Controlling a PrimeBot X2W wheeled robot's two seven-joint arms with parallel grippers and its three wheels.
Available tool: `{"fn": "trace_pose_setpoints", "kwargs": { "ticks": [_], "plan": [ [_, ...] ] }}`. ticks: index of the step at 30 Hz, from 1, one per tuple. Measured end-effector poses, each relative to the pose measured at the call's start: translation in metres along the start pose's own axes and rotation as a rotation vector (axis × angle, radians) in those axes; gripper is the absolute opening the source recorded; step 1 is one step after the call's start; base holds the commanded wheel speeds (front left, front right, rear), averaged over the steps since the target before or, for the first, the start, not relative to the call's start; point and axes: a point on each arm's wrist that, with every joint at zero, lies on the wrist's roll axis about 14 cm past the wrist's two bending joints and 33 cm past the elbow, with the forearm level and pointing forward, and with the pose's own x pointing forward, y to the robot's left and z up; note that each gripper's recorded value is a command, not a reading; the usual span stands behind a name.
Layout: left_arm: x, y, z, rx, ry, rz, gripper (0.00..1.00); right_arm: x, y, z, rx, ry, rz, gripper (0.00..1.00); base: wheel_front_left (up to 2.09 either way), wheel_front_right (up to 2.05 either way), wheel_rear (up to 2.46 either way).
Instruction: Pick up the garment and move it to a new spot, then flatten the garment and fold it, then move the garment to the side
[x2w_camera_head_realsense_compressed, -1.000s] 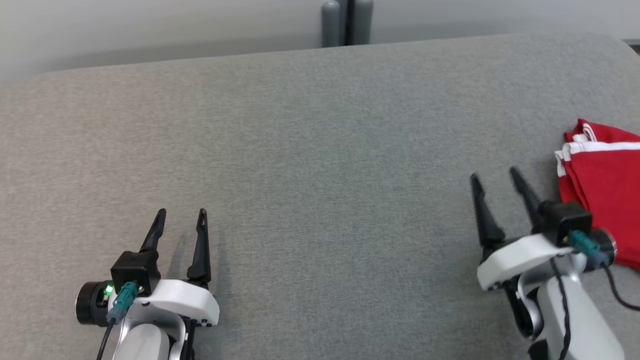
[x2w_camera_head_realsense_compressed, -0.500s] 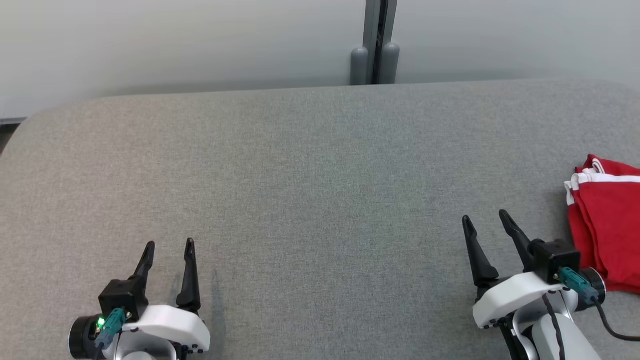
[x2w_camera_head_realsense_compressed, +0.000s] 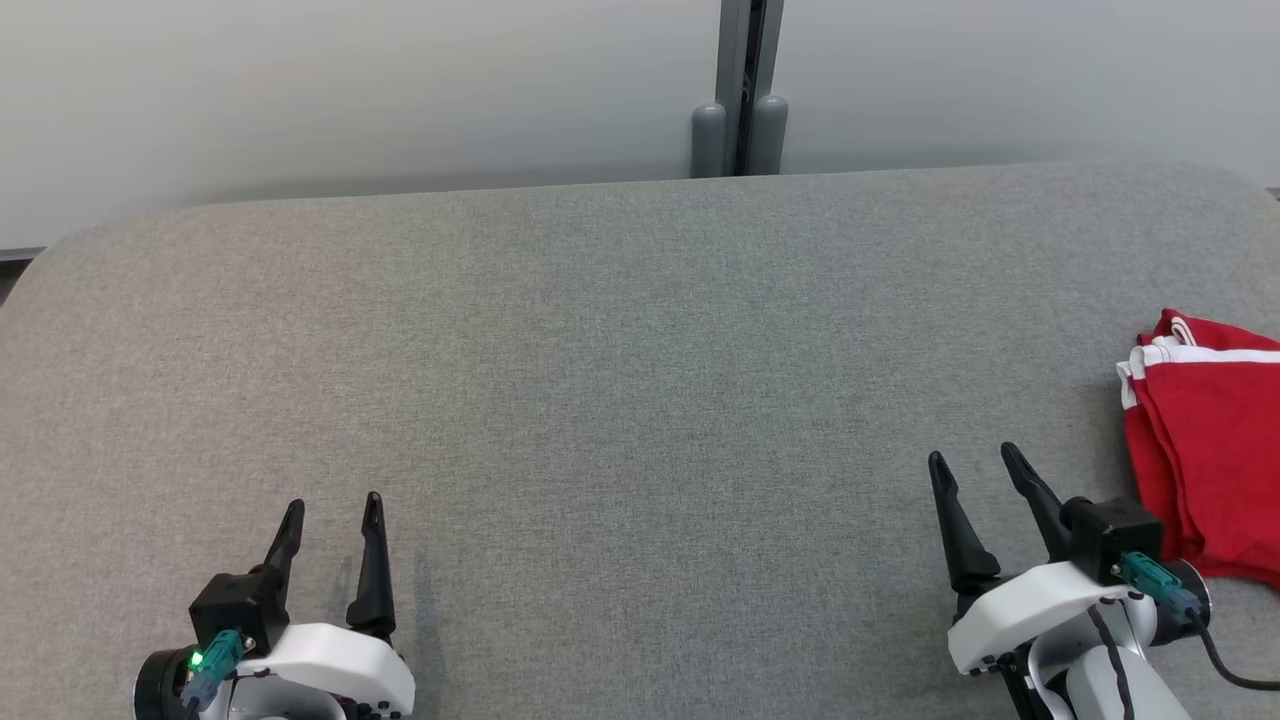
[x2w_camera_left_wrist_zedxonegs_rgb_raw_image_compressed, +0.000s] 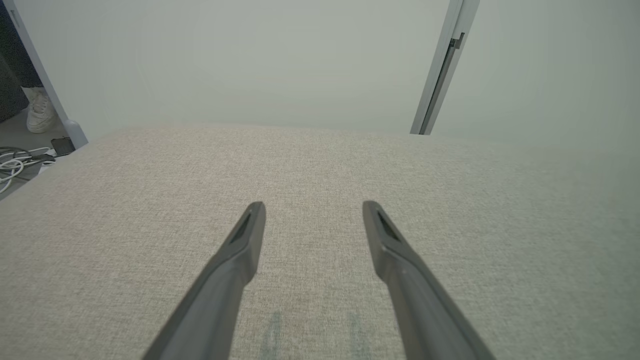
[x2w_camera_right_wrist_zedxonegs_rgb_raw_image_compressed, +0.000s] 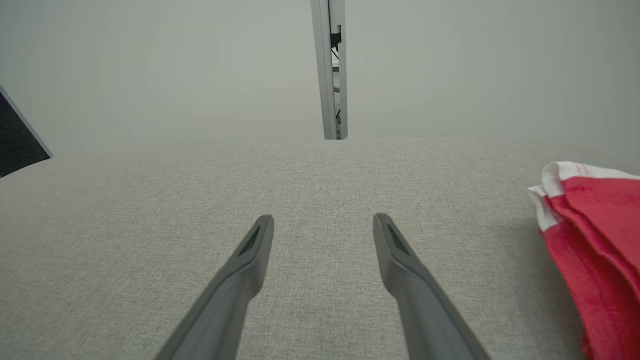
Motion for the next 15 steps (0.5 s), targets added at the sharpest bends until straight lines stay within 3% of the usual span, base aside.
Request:
{"fn": "trace_pose_setpoints", "kwargs": {
  "ticks": [15],
  "plan": [
    [0.003, -0.0005, -0.0073, -0.005, 0.022, 0.001, 1.0, 0.0043, 0.0003, -0.0047, 0.001, 0.015, 0.005, 1.0, 0.0, 0.0, 0.0]
  ]
}}
